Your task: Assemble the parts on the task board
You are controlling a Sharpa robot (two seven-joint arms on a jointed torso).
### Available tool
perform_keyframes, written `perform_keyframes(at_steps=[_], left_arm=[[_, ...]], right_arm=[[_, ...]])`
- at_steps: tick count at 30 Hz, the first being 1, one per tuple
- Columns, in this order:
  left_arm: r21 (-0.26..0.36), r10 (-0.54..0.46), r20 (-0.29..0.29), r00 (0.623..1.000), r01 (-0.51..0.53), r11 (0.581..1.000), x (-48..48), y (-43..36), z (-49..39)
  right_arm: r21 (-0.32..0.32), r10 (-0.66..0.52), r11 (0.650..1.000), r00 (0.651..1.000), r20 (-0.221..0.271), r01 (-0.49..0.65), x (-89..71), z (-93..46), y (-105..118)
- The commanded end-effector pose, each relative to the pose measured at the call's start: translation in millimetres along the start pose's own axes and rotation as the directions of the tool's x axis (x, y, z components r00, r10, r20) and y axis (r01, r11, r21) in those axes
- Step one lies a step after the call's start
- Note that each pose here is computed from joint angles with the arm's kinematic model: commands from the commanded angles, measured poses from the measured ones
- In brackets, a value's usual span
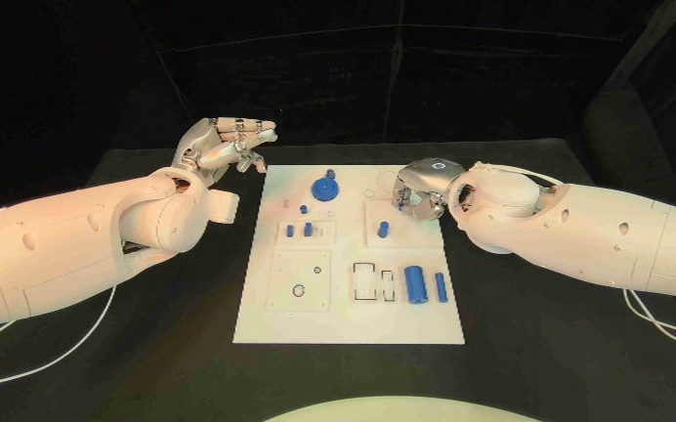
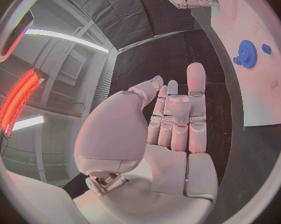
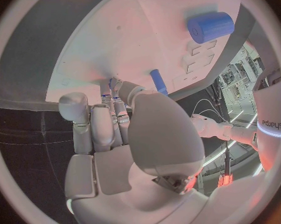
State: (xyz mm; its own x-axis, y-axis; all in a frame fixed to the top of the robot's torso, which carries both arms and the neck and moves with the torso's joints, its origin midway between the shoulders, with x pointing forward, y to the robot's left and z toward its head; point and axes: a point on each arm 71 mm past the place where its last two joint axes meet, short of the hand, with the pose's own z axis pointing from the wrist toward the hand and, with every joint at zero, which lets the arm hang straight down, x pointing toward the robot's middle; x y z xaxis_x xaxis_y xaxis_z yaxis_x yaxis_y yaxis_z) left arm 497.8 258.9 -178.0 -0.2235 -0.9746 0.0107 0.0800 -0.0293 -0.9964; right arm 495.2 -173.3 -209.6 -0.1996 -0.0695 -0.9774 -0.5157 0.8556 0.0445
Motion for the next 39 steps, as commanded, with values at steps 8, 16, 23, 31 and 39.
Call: perform_keyframes(at_steps=[8, 16, 23, 31, 39], left_arm=[[0.016, -0.007, -0.004, 1.000, 0.007, 1.000, -0.4, -2.0, -0.5], [0.014, -0.005, -0.001, 1.000, 0.005, 1.000, -1.5, -1.7, -0.2], [0.006, -0.002, 0.004, 1.000, 0.002, 1.000, -3.3, -0.8, 0.5], [0.002, 0.002, 0.011, 1.000, -0.002, 1.000, -6.0, -0.3, 1.1], [-0.001, 0.004, 0.014, 1.000, -0.004, 1.000, -6.8, 0.2, 1.7]], right_arm=[[0.018, -0.040, 0.999, 0.997, 0.058, 0.039, -3.8, -3.5, 1], [0.032, -0.036, 0.999, 0.996, 0.085, 0.033, -5.9, -7.1, 1], [0.036, -0.030, 0.999, 0.992, 0.123, 0.025, -8.9, -11.0, 0], [0.031, -0.017, 0.999, 0.989, 0.145, 0.012, -11.6, -23.0, 0], [-0.018, 0.024, 1.000, 0.974, 0.227, -0.020, -21.6, -37.5, 18]])
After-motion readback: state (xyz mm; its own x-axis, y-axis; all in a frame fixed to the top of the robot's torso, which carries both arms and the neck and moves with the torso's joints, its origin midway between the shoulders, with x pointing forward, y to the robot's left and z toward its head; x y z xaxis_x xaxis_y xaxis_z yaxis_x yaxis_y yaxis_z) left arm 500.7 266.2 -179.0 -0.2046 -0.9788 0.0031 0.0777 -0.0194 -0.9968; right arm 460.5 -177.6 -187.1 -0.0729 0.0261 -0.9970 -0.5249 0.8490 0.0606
